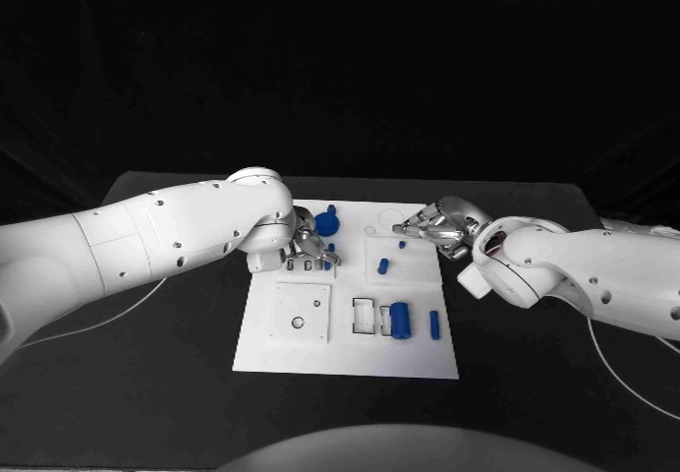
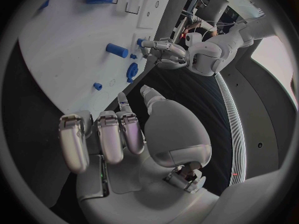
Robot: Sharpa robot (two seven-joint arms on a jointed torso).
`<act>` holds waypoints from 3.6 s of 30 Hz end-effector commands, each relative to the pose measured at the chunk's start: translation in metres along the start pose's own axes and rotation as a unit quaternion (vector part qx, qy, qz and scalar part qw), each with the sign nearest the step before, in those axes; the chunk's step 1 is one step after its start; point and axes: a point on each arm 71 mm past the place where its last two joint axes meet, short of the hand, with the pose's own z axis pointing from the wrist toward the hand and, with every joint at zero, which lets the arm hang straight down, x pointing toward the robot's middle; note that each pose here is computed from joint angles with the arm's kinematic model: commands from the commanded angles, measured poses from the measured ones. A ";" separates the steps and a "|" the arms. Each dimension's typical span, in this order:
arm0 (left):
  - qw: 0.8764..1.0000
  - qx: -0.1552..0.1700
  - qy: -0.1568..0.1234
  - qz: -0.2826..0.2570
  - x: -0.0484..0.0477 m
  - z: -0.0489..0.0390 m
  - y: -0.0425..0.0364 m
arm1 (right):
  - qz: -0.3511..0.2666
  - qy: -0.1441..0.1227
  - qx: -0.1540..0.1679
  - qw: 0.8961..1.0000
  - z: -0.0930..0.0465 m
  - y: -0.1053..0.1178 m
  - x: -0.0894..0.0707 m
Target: Assemble the parts on the task board
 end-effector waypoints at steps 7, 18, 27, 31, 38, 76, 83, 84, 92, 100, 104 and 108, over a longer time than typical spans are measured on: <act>1.000 0.009 0.004 -0.001 0.0004 0.0004 -0.0025 | -0.004 0.005 -0.001 1.000 0.000 0.000 0.001; 1.000 0.008 0.003 -0.002 0.0004 0.0002 -0.0010 | -0.005 0.008 0.002 1.000 0.000 -0.001 0.002; 1.000 0.010 0.001 -0.004 0.0001 0.0003 -0.0004 | -0.005 0.008 0.005 1.000 0.000 -0.002 0.002; 1.000 0.012 0.001 -0.004 0.0002 0.0003 -0.0010 | -0.005 0.009 0.006 1.000 0.000 -0.002 0.002; 1.000 0.014 0.001 -0.004 0.0003 0.0004 -0.0015 | -0.005 0.011 0.008 1.000 0.001 -0.002 0.002; 1.000 0.016 0.010 -0.005 0.0004 0.0018 -0.0013 | -0.006 0.013 0.013 1.000 0.001 -0.004 0.003; 1.000 0.018 0.009 -0.006 0.0002 0.0022 -0.0017 | -0.006 0.013 0.014 1.000 0.001 -0.005 0.003; 1.000 0.019 0.009 -0.007 0.0003 0.0022 -0.0018 | -0.006 0.013 0.014 1.000 0.001 -0.005 0.003; 1.000 0.022 0.003 -0.011 -0.0002 0.0020 -0.0017 | -0.006 0.012 0.015 1.000 0.001 -0.006 0.002; 1.000 0.021 -0.002 -0.014 -0.0011 0.0008 0.0018 | -0.006 0.011 0.016 1.000 0.001 -0.007 0.001; 1.000 0.021 -0.004 -0.018 -0.0029 -0.0020 0.0043 | -0.006 0.010 0.017 1.000 0.001 -0.007 0.001; 1.000 0.019 -0.007 -0.021 -0.0049 -0.0060 0.0084 | -0.006 0.009 0.018 1.000 0.001 -0.008 0.000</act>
